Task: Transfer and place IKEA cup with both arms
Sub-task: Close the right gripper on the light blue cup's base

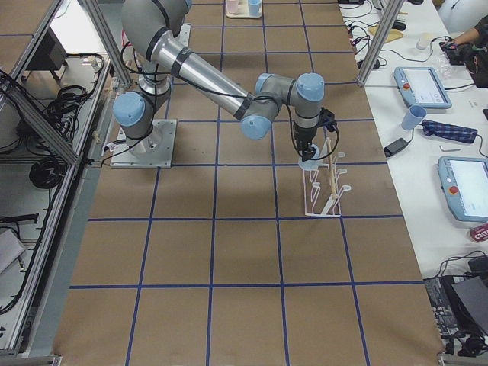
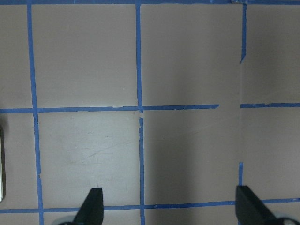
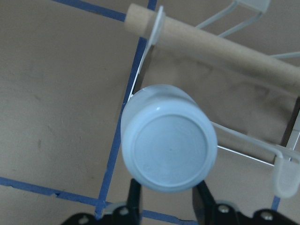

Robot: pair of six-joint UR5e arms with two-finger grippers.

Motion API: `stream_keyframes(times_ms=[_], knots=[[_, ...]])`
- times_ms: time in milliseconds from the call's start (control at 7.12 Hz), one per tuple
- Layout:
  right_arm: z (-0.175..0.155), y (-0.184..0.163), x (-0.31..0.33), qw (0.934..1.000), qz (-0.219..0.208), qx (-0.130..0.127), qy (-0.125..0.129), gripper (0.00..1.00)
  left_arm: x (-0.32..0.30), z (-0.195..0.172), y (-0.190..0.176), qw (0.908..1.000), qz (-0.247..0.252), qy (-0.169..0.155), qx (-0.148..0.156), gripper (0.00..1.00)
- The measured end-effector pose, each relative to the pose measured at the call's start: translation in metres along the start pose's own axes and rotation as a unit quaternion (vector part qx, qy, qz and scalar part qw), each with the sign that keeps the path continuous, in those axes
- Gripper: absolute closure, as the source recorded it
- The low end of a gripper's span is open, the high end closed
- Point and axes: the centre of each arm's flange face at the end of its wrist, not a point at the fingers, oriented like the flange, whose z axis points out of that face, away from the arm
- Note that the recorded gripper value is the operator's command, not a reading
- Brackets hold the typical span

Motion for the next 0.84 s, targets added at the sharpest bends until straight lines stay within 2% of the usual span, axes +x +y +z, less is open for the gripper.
stream_keyframes(times_ms=[140,281,421,842], knots=[[-0.0049,-0.0029,0.0026,1.0000,0.000,-0.003,-0.002,0.46,0.0000,0.0000,0.0000,1.0000,0.000,0.000,0.000,0.00],[-0.0069,-0.0056,0.0047,1.0000,-0.001,-0.003,-0.005,0.13,0.0000,0.0000,0.0000,1.0000,0.000,0.000,0.000,0.00],[-0.0047,-0.0075,0.0055,1.0000,-0.001,-0.002,-0.008,0.00,0.0000,0.0000,0.0000,1.0000,0.000,0.000,0.000,0.00],[0.0030,-0.0105,0.0070,0.9999,-0.002,-0.003,-0.014,0.00,0.0000,0.0000,0.0000,1.0000,0.001,0.000,0.000,0.00]])
